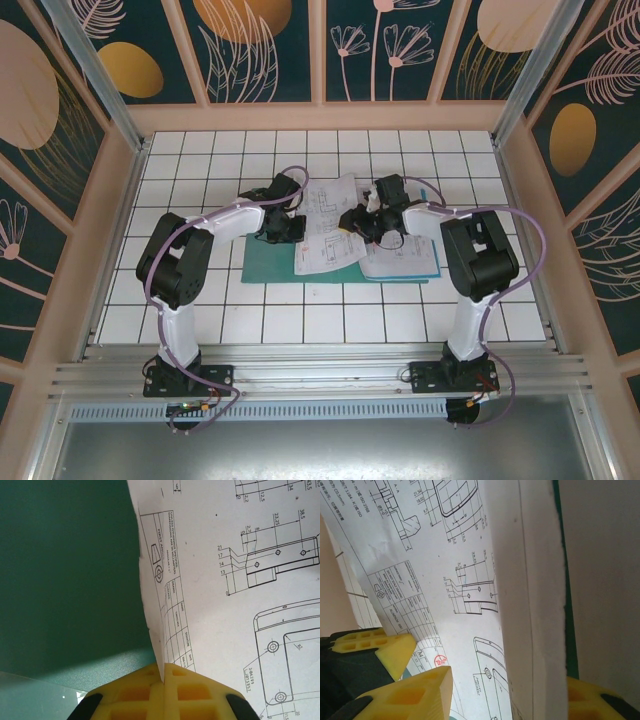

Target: Put the files into the folder

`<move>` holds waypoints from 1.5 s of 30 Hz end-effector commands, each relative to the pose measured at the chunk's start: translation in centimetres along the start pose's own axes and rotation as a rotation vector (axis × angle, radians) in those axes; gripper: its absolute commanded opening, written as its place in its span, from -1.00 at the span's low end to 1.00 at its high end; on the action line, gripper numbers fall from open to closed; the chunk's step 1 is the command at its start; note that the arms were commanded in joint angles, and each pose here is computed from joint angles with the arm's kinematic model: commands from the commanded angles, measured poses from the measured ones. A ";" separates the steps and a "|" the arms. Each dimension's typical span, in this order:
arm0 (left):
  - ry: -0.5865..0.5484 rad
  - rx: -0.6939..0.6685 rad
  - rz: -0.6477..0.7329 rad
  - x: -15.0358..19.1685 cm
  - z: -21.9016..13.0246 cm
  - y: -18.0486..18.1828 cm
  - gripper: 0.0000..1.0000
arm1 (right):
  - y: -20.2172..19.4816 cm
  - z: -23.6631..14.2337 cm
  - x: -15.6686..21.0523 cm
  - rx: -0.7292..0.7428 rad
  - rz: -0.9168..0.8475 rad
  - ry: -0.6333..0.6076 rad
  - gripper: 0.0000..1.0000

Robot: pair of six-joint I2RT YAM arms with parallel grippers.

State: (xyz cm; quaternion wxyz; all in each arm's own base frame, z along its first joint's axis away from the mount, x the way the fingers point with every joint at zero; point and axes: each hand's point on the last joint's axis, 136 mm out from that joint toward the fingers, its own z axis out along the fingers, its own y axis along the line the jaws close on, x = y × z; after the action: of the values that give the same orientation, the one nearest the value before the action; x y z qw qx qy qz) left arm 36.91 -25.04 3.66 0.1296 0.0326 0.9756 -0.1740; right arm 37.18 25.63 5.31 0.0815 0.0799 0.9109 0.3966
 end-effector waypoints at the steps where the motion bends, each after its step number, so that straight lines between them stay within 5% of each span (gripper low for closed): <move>1: 0.003 0.024 0.019 -0.2 0.6 -0.2 -1.00 | -0.2 0.2 -0.8 0.013 -0.021 -0.007 -0.23; 7: 0.003 0.026 0.031 -0.2 0.8 -0.2 -1.00 | -0.5 0.6 -1.1 0.017 -0.030 -0.001 -0.34; 13: -0.012 0.017 0.017 -0.6 0.4 -0.1 -1.00 | -0.8 0.4 -1.1 0.039 -0.050 -0.013 -0.89; 15: -0.029 0.019 -0.015 -0.8 -0.2 -0.2 -0.83 | -0.8 0.0 -1.3 0.050 -0.072 -0.034 -1.00; 19: -0.074 0.015 -0.138 -1.2 -1.9 -0.3 -0.18 | -0.3 -1.0 -1.8 0.051 -0.118 -0.090 -1.00; 27: -0.228 -0.027 -0.511 -0.1 -7.1 3.8 0.40 | 1.2 -2.5 -2.8 0.013 -0.222 -0.173 -1.00; 37: -0.194 0.047 -0.923 4.4 -7.4 9.6 0.66 | 4.3 -5.2 -3.7 -0.112 -0.413 -0.330 -1.00; 45: -0.208 0.125 -1.031 5.2 -6.9 10.3 0.77 | 5.7 -6.6 -4.0 -0.172 -0.482 -0.375 -1.00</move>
State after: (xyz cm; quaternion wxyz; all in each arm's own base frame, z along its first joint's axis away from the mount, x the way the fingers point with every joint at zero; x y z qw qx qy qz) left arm 30.39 -12.23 4.15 0.1142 -0.4423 0.8583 -0.2337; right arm 40.06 23.76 11.94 0.3071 -0.0416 0.8604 0.4046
